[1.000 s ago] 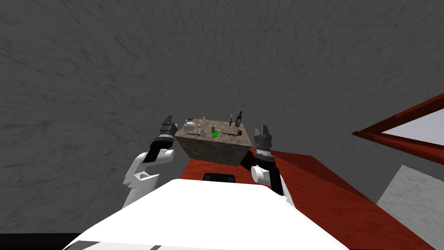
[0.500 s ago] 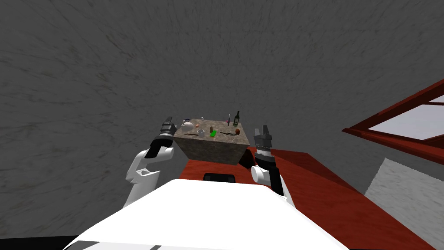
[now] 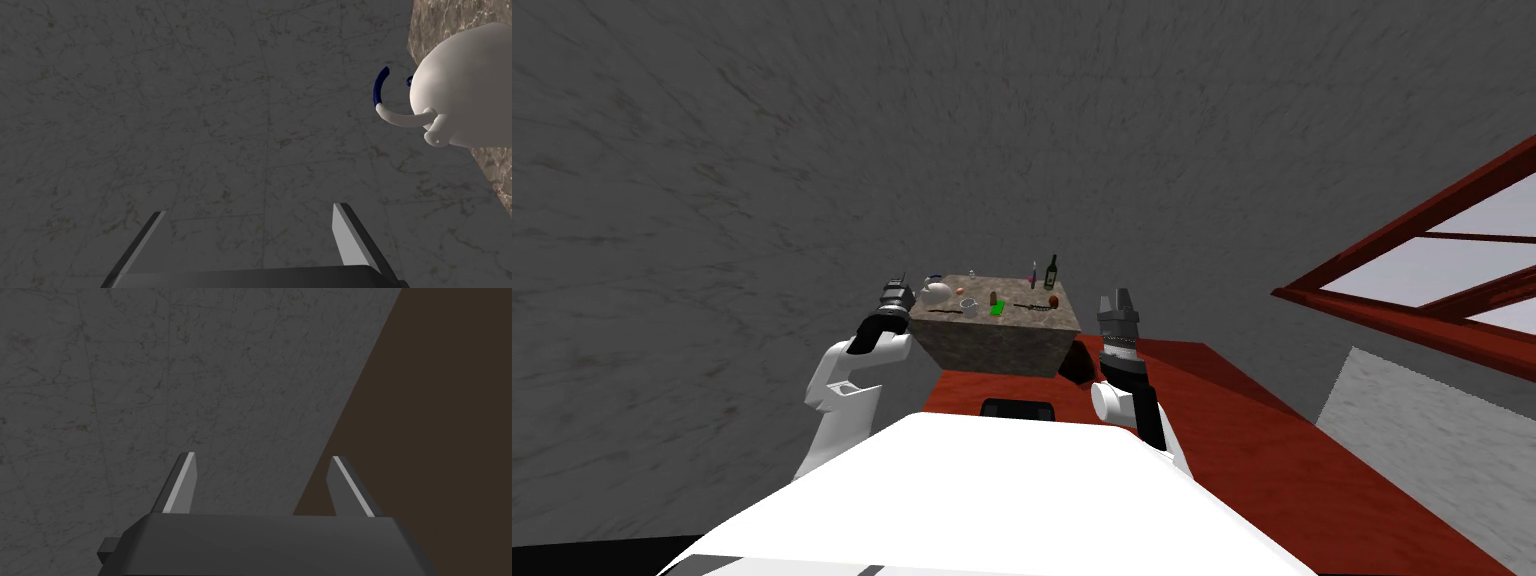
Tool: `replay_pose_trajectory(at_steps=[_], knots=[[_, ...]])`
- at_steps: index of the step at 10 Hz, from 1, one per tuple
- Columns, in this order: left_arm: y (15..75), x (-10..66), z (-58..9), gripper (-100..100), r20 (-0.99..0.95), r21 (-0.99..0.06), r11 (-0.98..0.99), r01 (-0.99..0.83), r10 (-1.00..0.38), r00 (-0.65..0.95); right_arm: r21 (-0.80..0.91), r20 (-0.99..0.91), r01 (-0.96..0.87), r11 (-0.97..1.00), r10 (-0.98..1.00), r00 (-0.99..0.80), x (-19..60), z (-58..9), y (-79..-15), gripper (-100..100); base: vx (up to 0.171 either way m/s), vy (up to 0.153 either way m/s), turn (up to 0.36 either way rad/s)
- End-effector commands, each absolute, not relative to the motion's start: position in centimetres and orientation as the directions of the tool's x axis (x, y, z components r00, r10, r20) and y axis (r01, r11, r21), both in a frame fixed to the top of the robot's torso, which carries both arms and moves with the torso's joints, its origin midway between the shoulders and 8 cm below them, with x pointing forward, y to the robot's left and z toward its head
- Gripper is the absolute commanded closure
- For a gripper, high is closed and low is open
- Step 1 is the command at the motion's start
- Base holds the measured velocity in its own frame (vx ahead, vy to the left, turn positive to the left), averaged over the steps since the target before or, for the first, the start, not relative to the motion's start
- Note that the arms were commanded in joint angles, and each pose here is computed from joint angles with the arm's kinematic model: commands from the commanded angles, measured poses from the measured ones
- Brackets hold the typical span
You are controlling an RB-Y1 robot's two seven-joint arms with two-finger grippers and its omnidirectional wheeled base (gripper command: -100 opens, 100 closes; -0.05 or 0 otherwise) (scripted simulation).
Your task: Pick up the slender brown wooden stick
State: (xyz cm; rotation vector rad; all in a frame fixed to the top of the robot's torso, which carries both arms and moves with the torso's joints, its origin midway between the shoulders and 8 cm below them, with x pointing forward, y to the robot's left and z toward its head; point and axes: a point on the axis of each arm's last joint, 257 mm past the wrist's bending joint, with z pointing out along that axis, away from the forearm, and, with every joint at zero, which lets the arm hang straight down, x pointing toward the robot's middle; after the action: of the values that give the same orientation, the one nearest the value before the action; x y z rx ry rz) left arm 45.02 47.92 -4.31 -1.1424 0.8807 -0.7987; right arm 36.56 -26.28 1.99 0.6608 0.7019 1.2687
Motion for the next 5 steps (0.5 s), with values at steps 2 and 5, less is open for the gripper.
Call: replay_pose_trajectory(at_steps=[2,5], knots=[[50.0,45.2,-5.5,-100,-0.167,-0.979,0.202,0.025,-0.867,0.47,0.773,-0.103,-0.609,0.176,0.983,0.153,36.6,2.0,-26.3,0,-0.004,-0.018,-0.067],[51.7,45.4,-7.1,-100,-0.165,-0.985,0.165,-0.043,-0.852,0.496,0.773,-0.103,-0.609,0.176,0.983,0.153,36.6,2.0,-26.3,0,-0.003,-0.016,-0.072]])
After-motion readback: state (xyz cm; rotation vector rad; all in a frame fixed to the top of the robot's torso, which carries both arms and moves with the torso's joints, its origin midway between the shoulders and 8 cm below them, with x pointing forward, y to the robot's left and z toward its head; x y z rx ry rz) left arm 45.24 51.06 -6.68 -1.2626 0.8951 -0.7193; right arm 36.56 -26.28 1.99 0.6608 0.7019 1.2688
